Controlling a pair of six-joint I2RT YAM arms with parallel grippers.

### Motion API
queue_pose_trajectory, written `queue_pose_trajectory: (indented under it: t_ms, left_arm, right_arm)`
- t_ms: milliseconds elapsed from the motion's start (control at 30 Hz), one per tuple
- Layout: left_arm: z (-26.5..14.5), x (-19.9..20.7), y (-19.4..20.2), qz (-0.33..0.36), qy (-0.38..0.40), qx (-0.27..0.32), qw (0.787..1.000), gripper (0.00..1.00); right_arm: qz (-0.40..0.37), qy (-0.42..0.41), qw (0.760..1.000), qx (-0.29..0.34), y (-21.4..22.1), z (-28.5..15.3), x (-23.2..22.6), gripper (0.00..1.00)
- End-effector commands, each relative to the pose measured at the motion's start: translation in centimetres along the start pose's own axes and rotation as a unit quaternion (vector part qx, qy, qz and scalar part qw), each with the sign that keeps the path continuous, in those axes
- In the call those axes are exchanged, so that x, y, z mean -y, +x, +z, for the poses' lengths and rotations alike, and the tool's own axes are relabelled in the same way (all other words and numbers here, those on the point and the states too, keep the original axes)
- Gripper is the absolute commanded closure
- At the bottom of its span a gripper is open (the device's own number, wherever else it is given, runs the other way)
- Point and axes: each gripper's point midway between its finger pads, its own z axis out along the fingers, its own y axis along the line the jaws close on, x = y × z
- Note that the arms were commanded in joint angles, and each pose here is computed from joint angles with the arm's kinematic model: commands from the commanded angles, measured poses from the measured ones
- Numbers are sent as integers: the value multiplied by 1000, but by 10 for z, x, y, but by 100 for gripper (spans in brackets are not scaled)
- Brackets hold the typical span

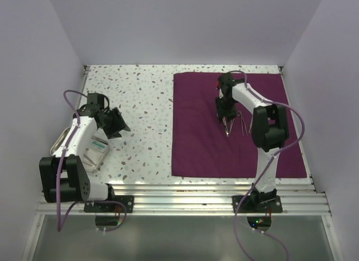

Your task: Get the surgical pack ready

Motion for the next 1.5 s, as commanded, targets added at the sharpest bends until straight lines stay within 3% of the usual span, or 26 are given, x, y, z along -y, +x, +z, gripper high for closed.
queue_pose_trajectory:
  t_ms: [0, 700, 833, 1100, 1233, 1467]
  left_arm:
    - [-2, 19, -10, 12, 31, 10, 999, 46]
    - [2, 40, -7, 33, 60, -5, 998, 46]
    - [1, 52, 1, 48, 78, -14, 996, 46]
    - [-4, 74, 8, 37, 131, -30, 990, 43]
    - [-6, 87, 10, 21, 158, -35, 987, 42]
    - [-22, 146, 17, -7, 255, -47, 966, 39]
  right_arm:
    - [-6, 4, 1000, 12, -11, 0, 2, 58]
    - [-11, 8, 999, -38, 26, 36, 13, 63]
    - [-9, 5, 999, -40, 26, 38, 12, 76]
    - [9, 7, 1000, -1, 4, -13, 13, 96]
    - [9, 0, 1000, 11, 1, -36, 12, 98]
    - [-10, -95, 995, 41, 8, -86, -30, 100]
